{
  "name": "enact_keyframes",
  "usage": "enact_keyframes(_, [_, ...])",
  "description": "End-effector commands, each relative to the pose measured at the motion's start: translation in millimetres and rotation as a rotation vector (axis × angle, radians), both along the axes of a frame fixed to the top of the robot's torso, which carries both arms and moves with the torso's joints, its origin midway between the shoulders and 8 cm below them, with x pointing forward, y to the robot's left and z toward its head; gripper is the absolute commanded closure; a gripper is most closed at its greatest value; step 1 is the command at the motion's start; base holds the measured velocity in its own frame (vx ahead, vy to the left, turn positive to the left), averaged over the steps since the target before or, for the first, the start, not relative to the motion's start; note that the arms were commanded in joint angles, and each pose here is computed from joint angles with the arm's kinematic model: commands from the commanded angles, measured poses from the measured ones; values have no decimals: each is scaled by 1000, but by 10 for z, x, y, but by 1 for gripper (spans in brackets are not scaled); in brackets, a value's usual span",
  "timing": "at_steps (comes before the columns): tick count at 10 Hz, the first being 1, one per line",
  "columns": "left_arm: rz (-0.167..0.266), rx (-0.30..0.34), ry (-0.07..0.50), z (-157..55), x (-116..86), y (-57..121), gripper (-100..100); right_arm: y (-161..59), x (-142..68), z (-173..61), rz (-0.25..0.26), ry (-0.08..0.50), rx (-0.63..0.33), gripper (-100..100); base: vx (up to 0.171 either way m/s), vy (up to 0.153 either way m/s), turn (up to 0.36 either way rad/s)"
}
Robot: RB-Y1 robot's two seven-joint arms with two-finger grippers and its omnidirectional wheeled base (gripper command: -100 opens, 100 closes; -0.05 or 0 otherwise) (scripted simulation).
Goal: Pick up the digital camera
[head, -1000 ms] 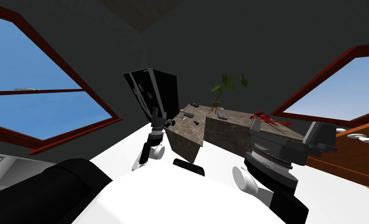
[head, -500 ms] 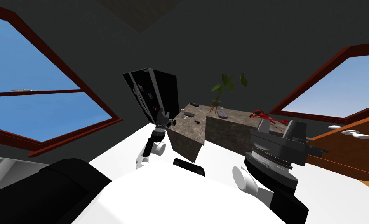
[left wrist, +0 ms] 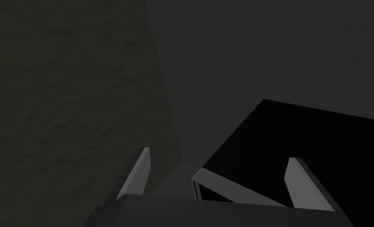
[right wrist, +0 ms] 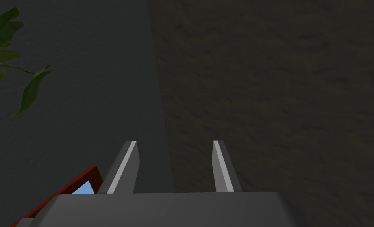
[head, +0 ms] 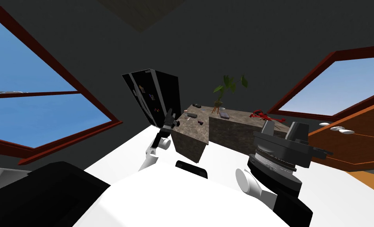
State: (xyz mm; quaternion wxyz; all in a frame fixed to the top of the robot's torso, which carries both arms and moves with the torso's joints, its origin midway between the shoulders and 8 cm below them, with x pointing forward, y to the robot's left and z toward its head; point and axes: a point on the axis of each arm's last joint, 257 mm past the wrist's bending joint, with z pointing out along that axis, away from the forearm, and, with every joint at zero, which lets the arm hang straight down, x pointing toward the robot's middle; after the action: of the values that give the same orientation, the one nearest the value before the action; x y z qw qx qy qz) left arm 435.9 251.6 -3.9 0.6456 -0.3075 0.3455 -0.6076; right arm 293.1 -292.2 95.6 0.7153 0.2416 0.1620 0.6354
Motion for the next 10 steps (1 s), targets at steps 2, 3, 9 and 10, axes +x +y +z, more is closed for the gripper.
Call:
enact_keyframes(2, [-14,12,52,-135,262,-45,-100,0,0,0,0,0,0,0,-31,42,-46])
enact_keyframes(3, [-19,18,89,-234,408,-56,-100,0,0,0,0,0,0,0,-33,46,-112])
enact_keyframes(9, [-46,41,215,-495,941,-154,-100,0,0,0,0,0,0,0,-28,27,-56])
enact_keyframes(10, [-50,42,211,-468,986,-175,-100,0,0,0,0,0,0,0,-22,17,-49])
